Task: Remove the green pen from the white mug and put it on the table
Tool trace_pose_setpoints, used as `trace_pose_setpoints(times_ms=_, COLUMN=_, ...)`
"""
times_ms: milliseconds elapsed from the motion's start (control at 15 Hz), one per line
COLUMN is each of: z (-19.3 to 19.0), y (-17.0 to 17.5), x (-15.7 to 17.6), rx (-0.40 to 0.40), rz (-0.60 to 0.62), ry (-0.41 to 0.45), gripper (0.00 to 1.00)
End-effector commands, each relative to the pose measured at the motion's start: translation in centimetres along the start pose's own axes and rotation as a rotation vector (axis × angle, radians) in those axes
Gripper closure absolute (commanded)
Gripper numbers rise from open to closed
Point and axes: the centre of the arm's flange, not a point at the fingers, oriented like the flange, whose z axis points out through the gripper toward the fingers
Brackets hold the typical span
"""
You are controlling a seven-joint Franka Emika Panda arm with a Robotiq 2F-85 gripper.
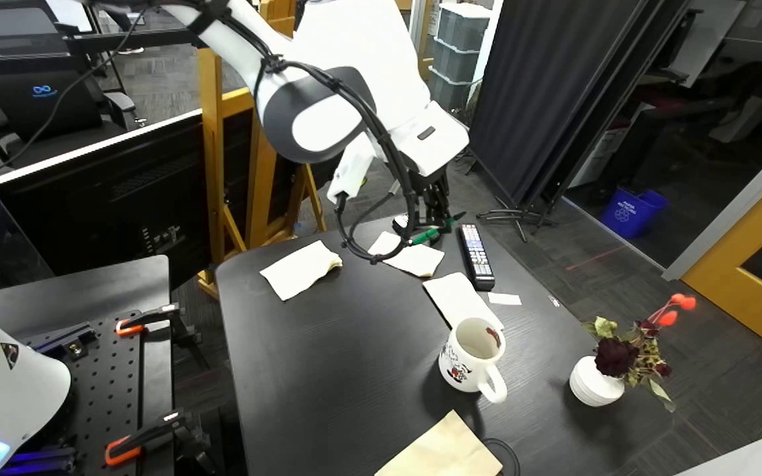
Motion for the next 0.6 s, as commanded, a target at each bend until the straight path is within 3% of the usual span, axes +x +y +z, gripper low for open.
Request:
trace_pose_setpoints(times_ms=0, z=-2.6, y=1.3, x=-2.4, rx=0.030, rz=-0.023, ry=-0.174, gripper=0.97)
trace_pose_setpoints(times_ms=333, z=-0.7, y=2.5, x=-4.8, rx=-0.070, rz=-0.071, ry=-0.402, gripper=0.97)
trace_pose_setpoints(times_ms=533, z=1.6, y=3.8, x=-5.8, rx=-0.137, rz=-0.076, ry=-0.485, gripper=0.97)
